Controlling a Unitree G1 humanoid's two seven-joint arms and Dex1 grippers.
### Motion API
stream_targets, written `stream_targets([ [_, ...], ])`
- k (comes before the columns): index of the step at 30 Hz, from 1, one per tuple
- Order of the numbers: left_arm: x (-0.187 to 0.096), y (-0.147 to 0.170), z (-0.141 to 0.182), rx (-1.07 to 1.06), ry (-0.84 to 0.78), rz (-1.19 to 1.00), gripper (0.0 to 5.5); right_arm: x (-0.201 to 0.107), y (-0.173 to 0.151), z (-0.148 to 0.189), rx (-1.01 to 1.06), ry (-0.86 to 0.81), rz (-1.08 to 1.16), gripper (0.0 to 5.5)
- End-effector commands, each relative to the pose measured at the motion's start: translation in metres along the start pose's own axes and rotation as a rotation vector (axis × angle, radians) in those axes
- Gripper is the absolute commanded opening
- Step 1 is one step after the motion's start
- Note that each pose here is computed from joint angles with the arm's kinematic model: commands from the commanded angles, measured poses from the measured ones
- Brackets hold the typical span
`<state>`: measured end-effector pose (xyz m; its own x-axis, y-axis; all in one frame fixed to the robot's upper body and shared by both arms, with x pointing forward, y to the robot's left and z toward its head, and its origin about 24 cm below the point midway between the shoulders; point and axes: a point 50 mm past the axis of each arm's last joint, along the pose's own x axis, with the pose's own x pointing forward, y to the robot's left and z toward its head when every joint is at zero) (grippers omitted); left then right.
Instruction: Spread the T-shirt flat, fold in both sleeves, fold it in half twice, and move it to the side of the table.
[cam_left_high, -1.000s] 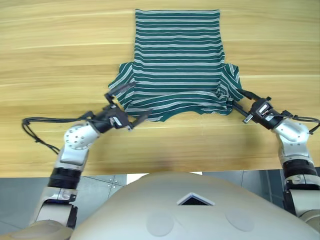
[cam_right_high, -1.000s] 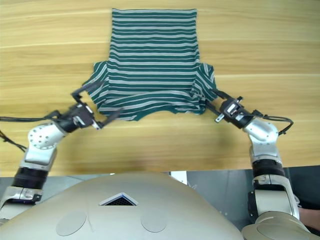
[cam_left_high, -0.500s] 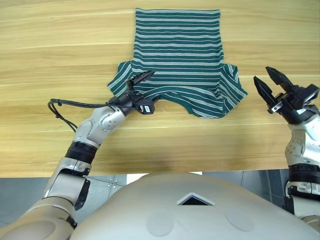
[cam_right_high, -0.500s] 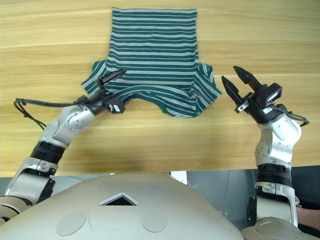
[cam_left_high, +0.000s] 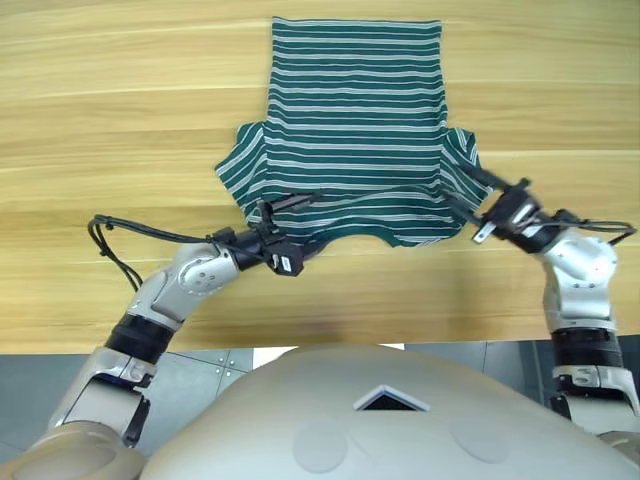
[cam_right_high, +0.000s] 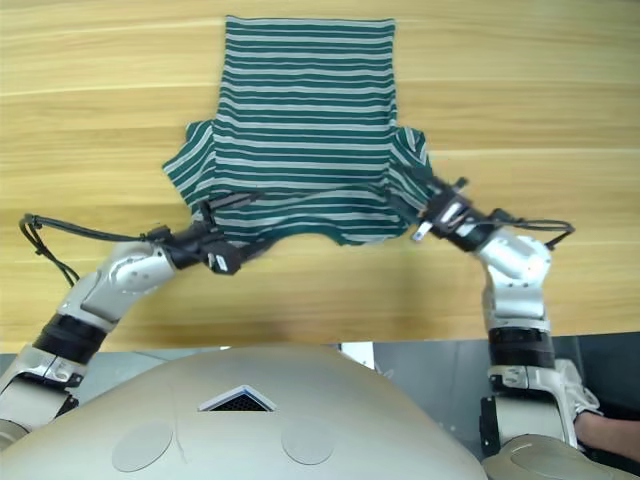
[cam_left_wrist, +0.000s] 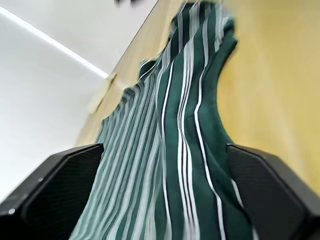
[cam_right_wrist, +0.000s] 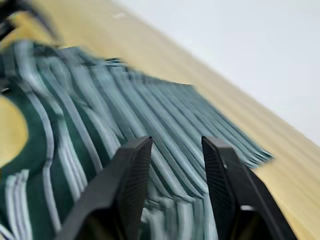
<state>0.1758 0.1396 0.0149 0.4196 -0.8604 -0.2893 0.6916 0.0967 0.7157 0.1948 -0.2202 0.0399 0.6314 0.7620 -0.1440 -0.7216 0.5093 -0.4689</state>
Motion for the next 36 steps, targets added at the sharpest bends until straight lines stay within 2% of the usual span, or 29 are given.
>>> stream_targets([
  [1,-0.011,-0.027,-0.001,-0.037,0.033,-0.185,4.57,0.018,0.017,0.007,-0.109,0.007,0.09,1.83],
  [6,-0.019,-0.032,0.005,-0.06,0.022,-0.229,4.57,0.029,0.032,0.007,-0.157,0.012,0.163,1.83],
  [10,-0.027,-0.042,0.012,-0.096,-0.015,-0.288,4.57,0.027,0.025,0.008,-0.176,0.018,0.149,1.83],
  [13,-0.027,-0.035,0.012,-0.094,-0.013,-0.228,4.57,0.024,0.019,0.009,-0.186,0.025,0.121,1.83],
  [18,-0.02,-0.009,0.023,-0.074,-0.065,-0.011,4.57,-0.015,0.024,0.0,-0.13,0.099,0.149,1.83],
  [23,-0.025,0.01,0.058,-0.047,-0.194,0.119,4.57,-0.044,0.014,0.033,0.047,-0.091,0.018,1.83],
  [26,-0.036,0.021,0.077,-0.078,-0.279,0.174,4.57,-0.043,0.019,0.014,-0.003,0.048,0.073,1.83],
  [29,-0.054,0.043,0.066,-0.063,-0.17,0.32,4.57,-0.042,0.035,-0.008,-0.07,0.191,0.173,1.83],
  [33,-0.081,0.066,0.042,-0.07,0.03,0.553,4.57,-0.038,0.052,-0.014,-0.103,0.231,0.252,1.83],
  [36,-0.09,0.067,0.036,-0.082,0.097,0.593,4.57,-0.041,0.057,-0.015,-0.1,0.25,0.269,1.83],
])
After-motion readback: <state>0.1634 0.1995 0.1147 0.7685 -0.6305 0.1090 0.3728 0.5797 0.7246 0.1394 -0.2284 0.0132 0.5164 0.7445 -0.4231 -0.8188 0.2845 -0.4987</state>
